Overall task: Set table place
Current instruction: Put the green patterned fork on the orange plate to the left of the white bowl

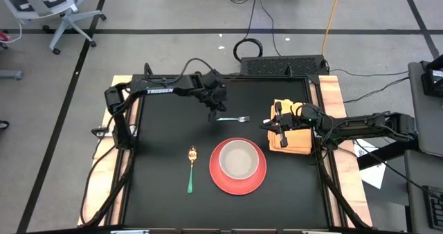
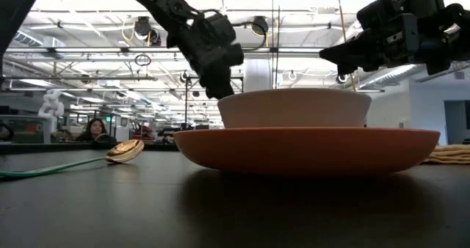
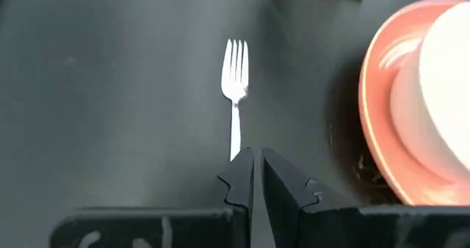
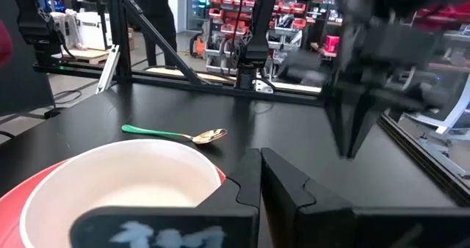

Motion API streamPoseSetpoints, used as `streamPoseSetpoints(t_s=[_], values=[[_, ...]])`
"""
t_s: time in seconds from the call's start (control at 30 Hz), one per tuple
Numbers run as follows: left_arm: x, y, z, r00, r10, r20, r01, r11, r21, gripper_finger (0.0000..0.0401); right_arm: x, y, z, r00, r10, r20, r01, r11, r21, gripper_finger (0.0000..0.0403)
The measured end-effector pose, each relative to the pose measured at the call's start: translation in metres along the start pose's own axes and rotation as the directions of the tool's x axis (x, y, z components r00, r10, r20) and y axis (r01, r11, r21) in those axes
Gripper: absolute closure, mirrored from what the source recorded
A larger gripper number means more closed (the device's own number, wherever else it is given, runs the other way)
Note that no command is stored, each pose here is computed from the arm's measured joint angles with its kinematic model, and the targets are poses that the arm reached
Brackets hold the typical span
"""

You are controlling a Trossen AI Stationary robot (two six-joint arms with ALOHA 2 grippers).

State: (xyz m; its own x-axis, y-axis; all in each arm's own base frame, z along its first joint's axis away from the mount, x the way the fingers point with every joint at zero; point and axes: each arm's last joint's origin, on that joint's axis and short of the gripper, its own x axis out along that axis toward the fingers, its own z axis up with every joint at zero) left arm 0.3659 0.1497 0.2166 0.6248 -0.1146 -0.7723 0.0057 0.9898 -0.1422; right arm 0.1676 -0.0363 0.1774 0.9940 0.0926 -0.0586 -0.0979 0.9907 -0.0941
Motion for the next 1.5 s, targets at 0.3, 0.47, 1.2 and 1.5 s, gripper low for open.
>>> streamPoseSetpoints(t_s=[0.3,0.47,1.2,1.5], values=[[0.021,0.007,0.003,0.989,0.031,-0.148,-0.033,0.999,-0.009,0.0370,0.000,0.000,0.000,1.000,-0.002,0.001,0.002,1.000,0.000,0.0403],[0.026,0.003,0.025,0.981,0.043,-0.188,-0.036,0.998,0.043,0.0370,0.000,0.000,0.000,1.000,-0.002,0.001,0.002,1.000,0.000,0.0403],[0.052,-0.005,0.048,0.975,-0.002,-0.222,0.027,0.993,0.111,0.0370,0.000,0.000,-0.001,1.000,-0.001,-0.009,0.001,1.000,0.003,0.0403],[0.057,-0.015,0.046,0.965,0.010,-0.260,0.040,0.982,0.184,0.0370,0.000,0.000,-0.003,1.000,0.002,-0.028,-0.001,1.000,0.010,0.0403]])
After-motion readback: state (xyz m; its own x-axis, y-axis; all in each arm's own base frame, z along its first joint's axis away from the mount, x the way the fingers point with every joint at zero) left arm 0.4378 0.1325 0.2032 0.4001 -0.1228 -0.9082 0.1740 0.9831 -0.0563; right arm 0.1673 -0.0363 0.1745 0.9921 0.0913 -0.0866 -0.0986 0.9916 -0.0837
